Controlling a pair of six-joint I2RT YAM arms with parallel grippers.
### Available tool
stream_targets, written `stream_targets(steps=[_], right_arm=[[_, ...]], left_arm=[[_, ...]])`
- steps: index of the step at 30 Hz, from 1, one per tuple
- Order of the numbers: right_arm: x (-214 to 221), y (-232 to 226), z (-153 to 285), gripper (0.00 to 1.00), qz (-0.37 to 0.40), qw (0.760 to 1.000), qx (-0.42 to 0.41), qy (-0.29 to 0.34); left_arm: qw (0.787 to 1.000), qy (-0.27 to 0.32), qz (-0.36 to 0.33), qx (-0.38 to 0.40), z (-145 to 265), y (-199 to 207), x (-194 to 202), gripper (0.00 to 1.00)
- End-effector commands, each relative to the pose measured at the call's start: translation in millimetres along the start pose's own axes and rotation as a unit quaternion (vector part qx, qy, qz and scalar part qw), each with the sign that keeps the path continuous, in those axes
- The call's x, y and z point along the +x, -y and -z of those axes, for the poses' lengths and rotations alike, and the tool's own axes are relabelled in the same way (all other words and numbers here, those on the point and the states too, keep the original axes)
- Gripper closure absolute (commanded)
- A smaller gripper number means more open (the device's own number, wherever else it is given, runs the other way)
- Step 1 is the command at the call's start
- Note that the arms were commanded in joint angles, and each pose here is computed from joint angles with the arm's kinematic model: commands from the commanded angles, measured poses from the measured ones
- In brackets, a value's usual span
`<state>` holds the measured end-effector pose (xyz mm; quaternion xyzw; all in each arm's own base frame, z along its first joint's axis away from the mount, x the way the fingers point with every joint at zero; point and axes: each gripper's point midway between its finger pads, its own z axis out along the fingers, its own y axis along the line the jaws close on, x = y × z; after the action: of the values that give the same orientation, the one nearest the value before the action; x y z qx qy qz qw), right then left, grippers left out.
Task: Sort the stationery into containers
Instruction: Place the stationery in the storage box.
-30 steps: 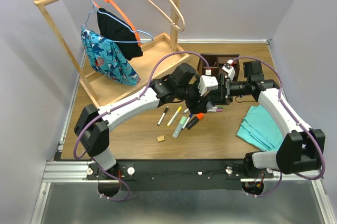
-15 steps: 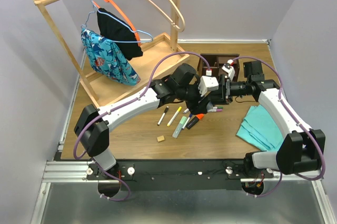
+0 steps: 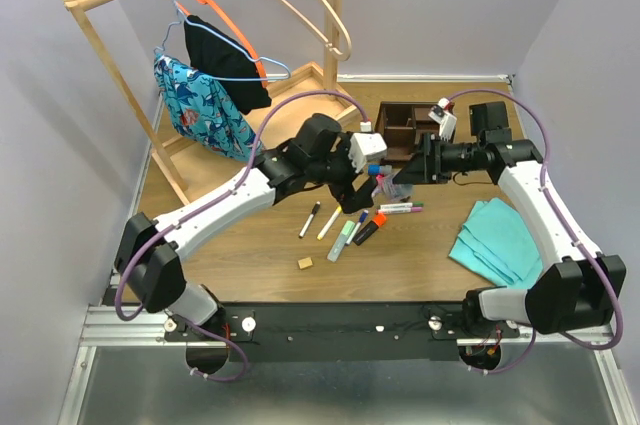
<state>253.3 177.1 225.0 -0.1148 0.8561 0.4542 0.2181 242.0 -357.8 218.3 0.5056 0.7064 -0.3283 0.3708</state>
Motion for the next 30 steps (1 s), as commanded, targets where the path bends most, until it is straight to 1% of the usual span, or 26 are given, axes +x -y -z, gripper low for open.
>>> stream_targets(steps=[1, 5, 9, 11, 15, 21, 30], right_arm=[[-19.2, 33.2, 6.6, 0.67, 0.048, 0.994, 0.094, 0.006], [-42.4, 57.6, 13.6, 0.69, 0.076, 0.984, 0.159, 0.015], [-84.9, 78.2, 30.5, 0.70, 0.122, 0.963, 0.236, 0.035], [-99.8, 83.4, 36.8, 0.71, 0.136, 0.955, 0.259, 0.048], [-130.4, 100.8, 51.2, 0.71, 0.156, 0.931, 0.322, 0.073], [-152.9, 126.2, 59.4, 0.71, 0.168, 0.906, 0.380, 0.075], [-178.8, 151.8, 57.9, 0.72, 0.178, 0.887, 0.419, 0.079]], left_arm=[[0.999, 0.004, 0.001, -0.032, 19.8, -12.0, 9.6, 0.01], [0.999, 0.010, 0.009, -0.046, 34.1, -17.9, 17.5, 0.01], [0.998, 0.008, 0.018, -0.055, 43.9, -20.6, 32.4, 0.01], [0.998, 0.014, 0.017, -0.062, 51.0, -21.7, 33.2, 0.01], [0.997, 0.011, 0.016, -0.073, 60.4, -22.9, 43.6, 0.01], [0.996, 0.018, 0.020, -0.083, 68.3, -25.0, 49.5, 0.01], [0.996, 0.017, 0.036, -0.081, 67.8, -25.1, 58.1, 0.01]])
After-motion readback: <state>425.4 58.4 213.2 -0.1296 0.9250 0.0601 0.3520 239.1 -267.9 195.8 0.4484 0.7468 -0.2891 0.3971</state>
